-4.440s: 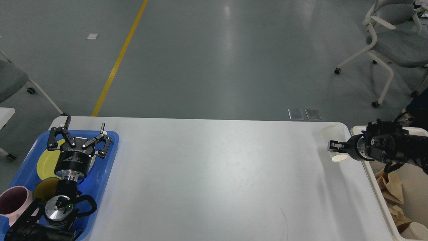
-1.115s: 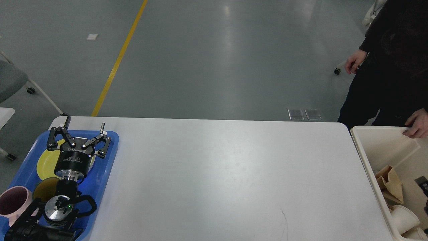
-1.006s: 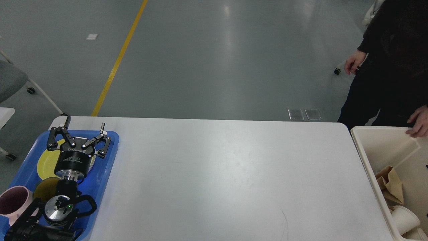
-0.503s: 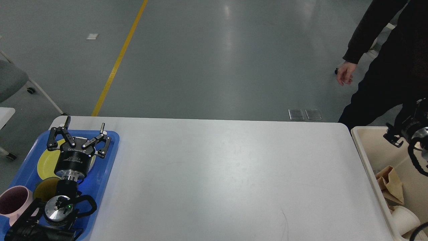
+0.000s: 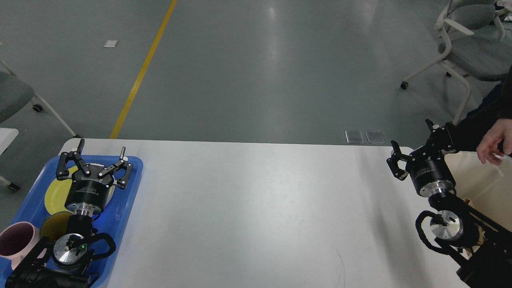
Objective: Tidy desktop
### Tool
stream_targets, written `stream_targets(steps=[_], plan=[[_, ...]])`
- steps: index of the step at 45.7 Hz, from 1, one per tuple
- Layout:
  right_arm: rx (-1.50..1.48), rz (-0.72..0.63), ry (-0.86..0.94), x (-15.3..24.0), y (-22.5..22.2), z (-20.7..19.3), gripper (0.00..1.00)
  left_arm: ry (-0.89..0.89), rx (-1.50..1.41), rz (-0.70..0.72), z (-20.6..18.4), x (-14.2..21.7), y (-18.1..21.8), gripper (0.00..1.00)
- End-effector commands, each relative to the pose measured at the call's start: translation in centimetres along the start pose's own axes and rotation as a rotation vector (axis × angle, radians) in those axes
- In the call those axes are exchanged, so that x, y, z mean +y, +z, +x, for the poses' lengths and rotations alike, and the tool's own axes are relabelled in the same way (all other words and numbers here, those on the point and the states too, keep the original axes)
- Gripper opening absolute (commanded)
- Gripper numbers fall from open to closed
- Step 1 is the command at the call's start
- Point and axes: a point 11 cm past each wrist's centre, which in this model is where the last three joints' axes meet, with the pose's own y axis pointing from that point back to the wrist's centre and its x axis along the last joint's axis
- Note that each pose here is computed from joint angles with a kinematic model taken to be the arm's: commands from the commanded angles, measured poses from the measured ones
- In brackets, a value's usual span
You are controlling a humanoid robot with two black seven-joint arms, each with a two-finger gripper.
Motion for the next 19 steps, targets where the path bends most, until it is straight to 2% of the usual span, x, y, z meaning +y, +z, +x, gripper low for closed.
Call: stream_targets(steps=[1, 19], plan=[[-0.016, 0.005, 0.006, 0.6, 0.5, 0.0, 1.0, 0.001, -0.001, 0.0, 0.0, 0.0, 0.0, 0.96], [-0.048, -0.008, 0.016, 0.8, 1.8, -0.3, 1.0, 0.001, -0.001, 0.0, 0.0, 0.0, 0.0, 0.96]])
